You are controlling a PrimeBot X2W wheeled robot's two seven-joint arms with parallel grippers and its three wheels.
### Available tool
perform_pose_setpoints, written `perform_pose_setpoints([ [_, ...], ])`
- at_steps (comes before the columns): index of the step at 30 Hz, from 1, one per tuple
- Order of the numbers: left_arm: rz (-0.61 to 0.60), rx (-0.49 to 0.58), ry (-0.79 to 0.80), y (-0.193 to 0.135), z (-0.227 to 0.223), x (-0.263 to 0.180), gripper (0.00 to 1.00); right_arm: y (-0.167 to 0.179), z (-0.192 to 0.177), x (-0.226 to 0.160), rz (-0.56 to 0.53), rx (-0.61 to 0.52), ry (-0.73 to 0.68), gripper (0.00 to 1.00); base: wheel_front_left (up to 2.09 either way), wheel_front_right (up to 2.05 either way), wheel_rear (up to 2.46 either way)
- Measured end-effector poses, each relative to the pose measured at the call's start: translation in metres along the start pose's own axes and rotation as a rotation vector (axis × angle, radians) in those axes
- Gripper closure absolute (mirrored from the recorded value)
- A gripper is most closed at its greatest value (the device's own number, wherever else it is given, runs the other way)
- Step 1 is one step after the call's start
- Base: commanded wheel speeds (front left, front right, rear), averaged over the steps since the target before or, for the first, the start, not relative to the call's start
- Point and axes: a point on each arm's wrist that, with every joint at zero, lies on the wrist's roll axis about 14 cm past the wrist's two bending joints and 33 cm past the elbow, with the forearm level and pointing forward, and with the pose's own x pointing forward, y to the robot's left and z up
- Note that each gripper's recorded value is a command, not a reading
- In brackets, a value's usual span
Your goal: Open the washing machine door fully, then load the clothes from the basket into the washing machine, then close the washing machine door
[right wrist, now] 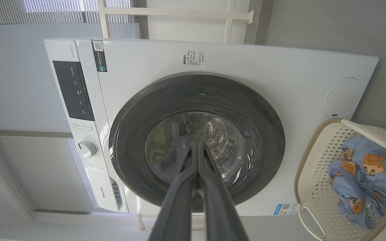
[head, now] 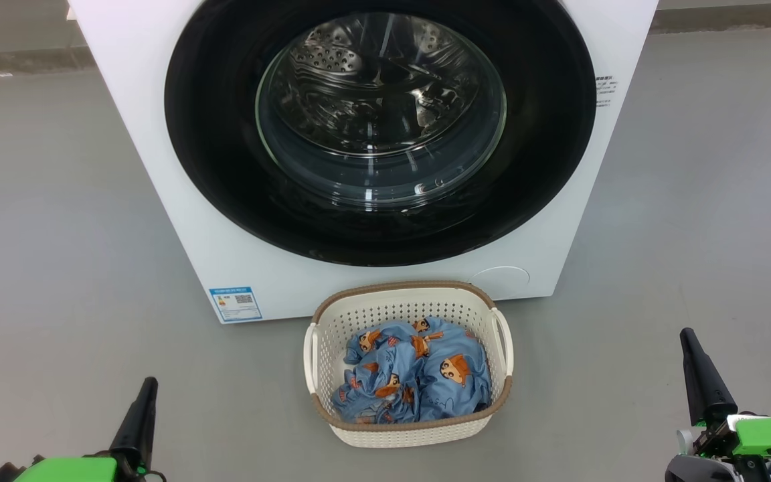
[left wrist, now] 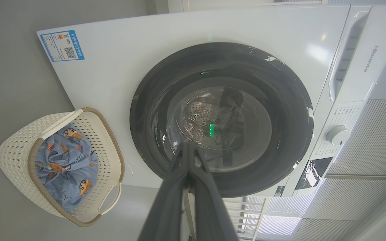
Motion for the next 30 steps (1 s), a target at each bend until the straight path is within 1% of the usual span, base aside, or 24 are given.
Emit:
perform_pose_setpoints([
  [30, 0.000, 0.000, -0.003, -0.0001, 0.0006, 0.0000, 1.00, -0.0001, -0.0004, 0.0000, 0.000, 0.002, 0.001, 1.00, 0.00, 0.00, 0.00],
])
